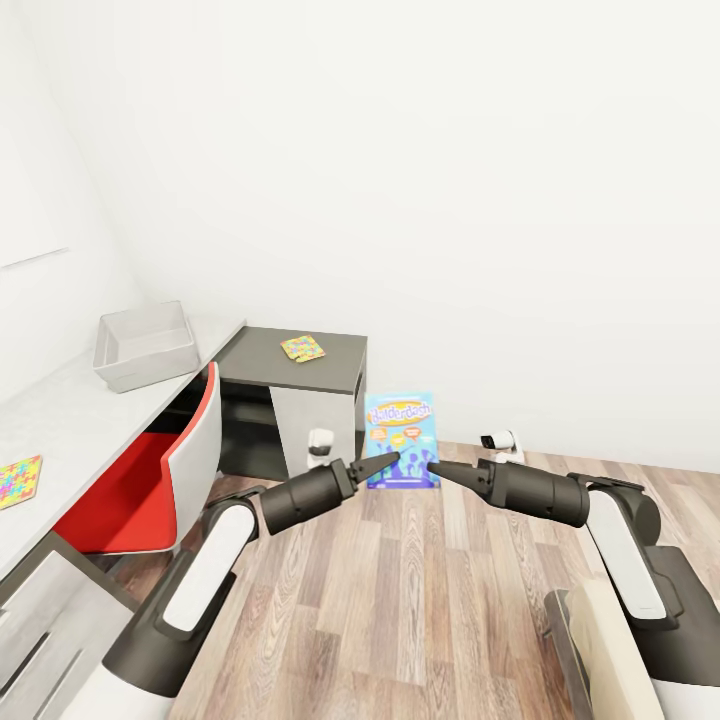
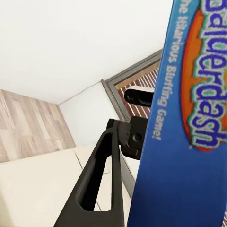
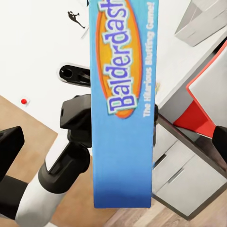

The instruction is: Put all the toys in the child's room - the three board games (two on the bed and one on the table), the two jigsaw puzzles on the table, and the tennis ball on the table - inside the toy box on the table in the child's room.

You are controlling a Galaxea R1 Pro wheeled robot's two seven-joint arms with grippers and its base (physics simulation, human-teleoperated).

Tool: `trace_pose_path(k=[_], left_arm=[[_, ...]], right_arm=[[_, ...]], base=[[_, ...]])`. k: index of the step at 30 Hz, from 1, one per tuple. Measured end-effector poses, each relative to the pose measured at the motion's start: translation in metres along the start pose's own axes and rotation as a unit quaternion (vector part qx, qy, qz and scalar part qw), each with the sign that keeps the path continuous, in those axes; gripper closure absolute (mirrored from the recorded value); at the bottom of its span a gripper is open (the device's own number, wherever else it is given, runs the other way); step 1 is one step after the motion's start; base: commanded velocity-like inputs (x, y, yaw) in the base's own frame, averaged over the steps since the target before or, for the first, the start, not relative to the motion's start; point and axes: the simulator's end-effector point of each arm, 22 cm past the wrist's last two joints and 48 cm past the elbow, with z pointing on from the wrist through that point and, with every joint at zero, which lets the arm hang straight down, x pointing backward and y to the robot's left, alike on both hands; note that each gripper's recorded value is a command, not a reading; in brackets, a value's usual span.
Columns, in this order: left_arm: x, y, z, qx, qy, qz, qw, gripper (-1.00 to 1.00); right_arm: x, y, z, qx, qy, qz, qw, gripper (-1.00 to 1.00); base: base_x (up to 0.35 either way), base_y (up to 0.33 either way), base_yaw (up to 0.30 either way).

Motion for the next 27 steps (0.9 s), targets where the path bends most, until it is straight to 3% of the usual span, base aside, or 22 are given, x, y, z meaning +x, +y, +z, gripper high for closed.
trace_pose_path(k=[13, 17, 20, 21, 24, 25, 27], left_arm=[[-0.008, -0.003, -0.007, 0.000, -0.009, 0.010, 0.9999, 1.00], [-0.022, 0.002, -0.022, -0.011, -0.027, 0.015, 0.9995, 1.00], [-0.041, 0.017, -0.051, -0.034, -0.059, 0.017, 0.9976, 1.00], [-0.041, 0.017, -0.051, -0.033, -0.059, 0.016, 0.9976, 1.00], [-0.067, 0.029, -0.090, -0.056, -0.107, 0.016, 0.9925, 1.00], [-0.067, 0.029, -0.091, -0.056, -0.108, 0.015, 0.9925, 1.00], [-0.085, 0.036, -0.117, -0.069, -0.140, 0.016, 0.9875, 1.00]], right_arm=[[-0.004, -0.002, -0.004, 0.004, -0.006, -0.001, 1.0000, -1.00], [-0.005, -0.003, -0.005, 0.007, -0.007, -0.002, 0.9999, -1.00], [-0.011, -0.009, -0.012, 0.020, -0.016, -0.003, 0.9997, -1.00], [-0.011, -0.009, -0.012, 0.020, -0.016, -0.003, 0.9997, -1.00], [-0.021, -0.021, -0.022, 0.047, -0.032, -0.005, 0.9984, -1.00], [-0.021, -0.021, -0.022, 0.047, -0.033, -0.004, 0.9983, -1.00], [-0.026, -0.030, -0.028, 0.068, -0.042, -0.005, 0.9968, -1.00]], base=[[0.000, 0.000, 0.000], [0.000, 0.000, 0.000], [0.000, 0.000, 0.000], [0.000, 0.000, 0.000], [0.000, 0.000, 0.000], [0.000, 0.000, 0.000], [0.000, 0.000, 0.000]])
